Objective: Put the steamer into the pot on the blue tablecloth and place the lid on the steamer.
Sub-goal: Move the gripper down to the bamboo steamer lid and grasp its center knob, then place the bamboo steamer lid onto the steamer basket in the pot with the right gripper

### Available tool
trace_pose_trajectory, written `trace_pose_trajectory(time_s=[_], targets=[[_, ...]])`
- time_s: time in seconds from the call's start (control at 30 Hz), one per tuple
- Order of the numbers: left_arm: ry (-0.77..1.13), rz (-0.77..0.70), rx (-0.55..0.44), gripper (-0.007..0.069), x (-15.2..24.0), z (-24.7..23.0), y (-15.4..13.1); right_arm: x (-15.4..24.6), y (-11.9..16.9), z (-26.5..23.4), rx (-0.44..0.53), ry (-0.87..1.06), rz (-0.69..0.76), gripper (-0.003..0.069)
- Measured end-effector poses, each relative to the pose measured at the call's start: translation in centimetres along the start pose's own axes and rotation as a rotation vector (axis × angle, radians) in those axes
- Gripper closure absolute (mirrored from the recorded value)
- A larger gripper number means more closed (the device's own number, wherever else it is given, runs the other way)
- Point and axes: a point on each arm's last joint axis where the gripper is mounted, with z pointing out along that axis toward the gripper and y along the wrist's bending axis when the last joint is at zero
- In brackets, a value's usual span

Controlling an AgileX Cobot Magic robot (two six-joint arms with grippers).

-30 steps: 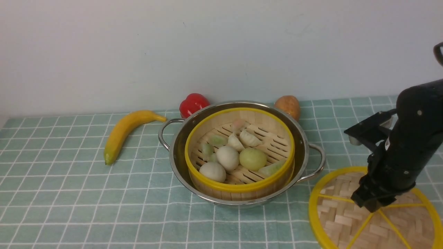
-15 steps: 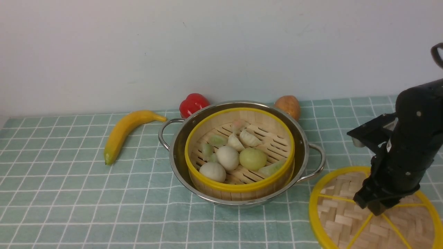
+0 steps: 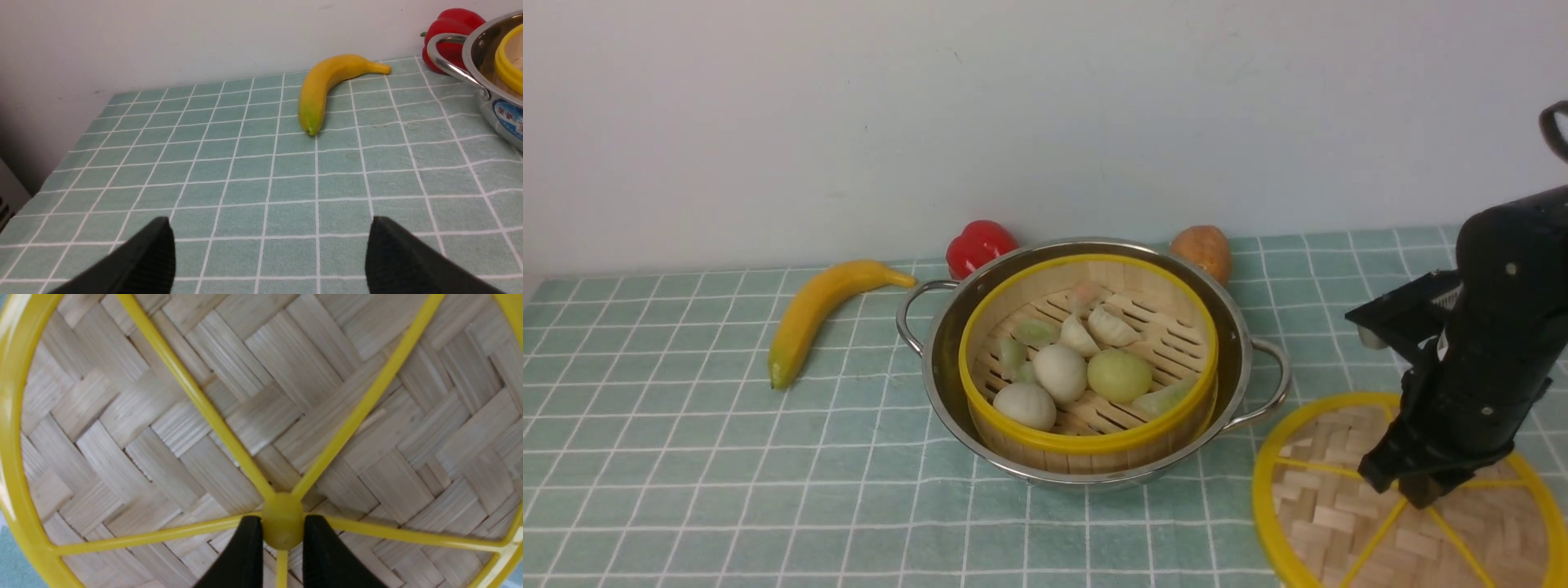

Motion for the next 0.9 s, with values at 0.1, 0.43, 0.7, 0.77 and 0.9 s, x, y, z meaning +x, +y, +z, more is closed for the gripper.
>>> trace_pose_trajectory(time_s=[0.1,0.43,0.7,0.77,0.9], targets=[[0.0,0.0,0.0,0.0047,0.0,0.0,0.0,-0.3,-0.2,-0.3,0.02,-0.014,-0.007,0.0524],[0.0,0.0,0.0,0.0047,0.0,0.0,0.0,-1.0,-0.9,-6.3,0.076,-0.104,0.005,0.0524],[0.0,0.0,0.0,0.0047,0.0,0.0,0.0,-0.9,-2.0,-7.4,0.187,-0.083,-0.025,0.0524],[0.0,0.0,0.0,0.0047,0.0,0.0,0.0,-0.8,-2.0,-7.6,0.192,-0.086,-0.023,0.0524],[0.0,0.0,0.0,0.0047,0.0,0.0,0.0,-0.6,-2.0,-8.4,0.195,-0.106,-0.019,0.0524]])
